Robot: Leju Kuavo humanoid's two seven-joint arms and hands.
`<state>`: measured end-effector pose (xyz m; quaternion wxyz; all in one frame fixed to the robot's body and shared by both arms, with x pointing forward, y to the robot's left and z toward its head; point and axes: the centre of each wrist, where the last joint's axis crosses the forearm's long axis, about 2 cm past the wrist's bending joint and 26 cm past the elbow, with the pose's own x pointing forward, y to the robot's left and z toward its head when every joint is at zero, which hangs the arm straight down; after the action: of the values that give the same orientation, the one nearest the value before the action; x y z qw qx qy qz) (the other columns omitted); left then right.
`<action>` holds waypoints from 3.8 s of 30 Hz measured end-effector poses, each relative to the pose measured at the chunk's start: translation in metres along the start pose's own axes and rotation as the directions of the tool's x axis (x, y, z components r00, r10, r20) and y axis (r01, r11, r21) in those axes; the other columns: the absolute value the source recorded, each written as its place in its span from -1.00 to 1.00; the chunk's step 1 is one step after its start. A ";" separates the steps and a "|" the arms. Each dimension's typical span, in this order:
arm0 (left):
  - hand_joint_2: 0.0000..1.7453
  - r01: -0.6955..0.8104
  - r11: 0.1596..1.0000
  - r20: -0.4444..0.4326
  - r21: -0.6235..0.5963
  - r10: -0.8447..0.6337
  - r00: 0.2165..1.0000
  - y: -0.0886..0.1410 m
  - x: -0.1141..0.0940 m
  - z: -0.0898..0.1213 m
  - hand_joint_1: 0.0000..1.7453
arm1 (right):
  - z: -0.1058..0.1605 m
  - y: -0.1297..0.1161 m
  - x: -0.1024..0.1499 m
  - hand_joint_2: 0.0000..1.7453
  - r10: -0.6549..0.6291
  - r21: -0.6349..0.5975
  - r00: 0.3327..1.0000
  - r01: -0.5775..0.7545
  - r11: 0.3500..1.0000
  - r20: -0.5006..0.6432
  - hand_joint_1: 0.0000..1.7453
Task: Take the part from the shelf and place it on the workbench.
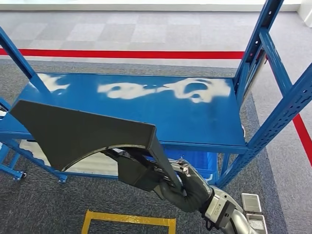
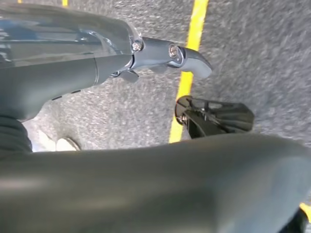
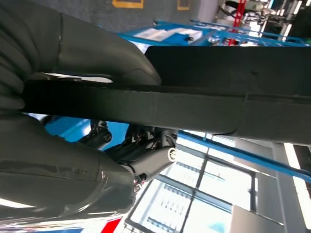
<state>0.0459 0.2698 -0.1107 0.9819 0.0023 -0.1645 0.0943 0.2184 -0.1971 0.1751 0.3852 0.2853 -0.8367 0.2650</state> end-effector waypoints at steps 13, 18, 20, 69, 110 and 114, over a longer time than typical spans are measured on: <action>1.00 0.037 0.999 0.000 -0.013 -0.037 0.999 0.000 0.005 -0.001 -1.00 | 0.007 -0.001 0.005 1.00 0.033 0.022 0.999 -0.033 0.999 -0.008 1.00; 1.00 0.039 0.999 0.010 -0.015 -0.039 0.999 -0.001 0.005 -0.001 -1.00 | 0.008 -0.004 0.005 1.00 0.068 0.052 0.997 -0.067 0.996 -0.023 1.00; 1.00 0.039 0.999 0.019 -0.015 -0.039 0.999 -0.003 0.006 -0.001 -1.00 | 0.008 -0.005 0.005 1.00 0.080 0.064 0.996 -0.078 0.995 -0.029 1.00; 1.00 0.027 1.000 0.041 0.011 -0.027 0.999 -0.001 0.004 -0.001 -1.00 | -0.013 -0.010 0.004 1.00 0.133 0.162 0.991 -0.136 0.977 0.032 1.00; 1.00 0.030 0.999 0.061 0.017 -0.030 0.998 0.007 0.007 -0.002 -1.00 | -0.008 -0.004 0.000 1.00 0.113 0.148 0.993 -0.115 0.982 0.022 1.00; 1.00 0.030 0.999 0.057 0.018 -0.031 0.998 0.008 0.006 -0.002 -1.00 | -0.007 -0.003 0.000 1.00 0.113 0.145 0.993 -0.115 0.983 0.022 1.00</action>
<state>0.0503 0.2790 -0.1105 0.9780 0.0158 -0.1918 0.0807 0.2237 -0.1946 0.1799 0.3419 0.2659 -0.8326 0.3453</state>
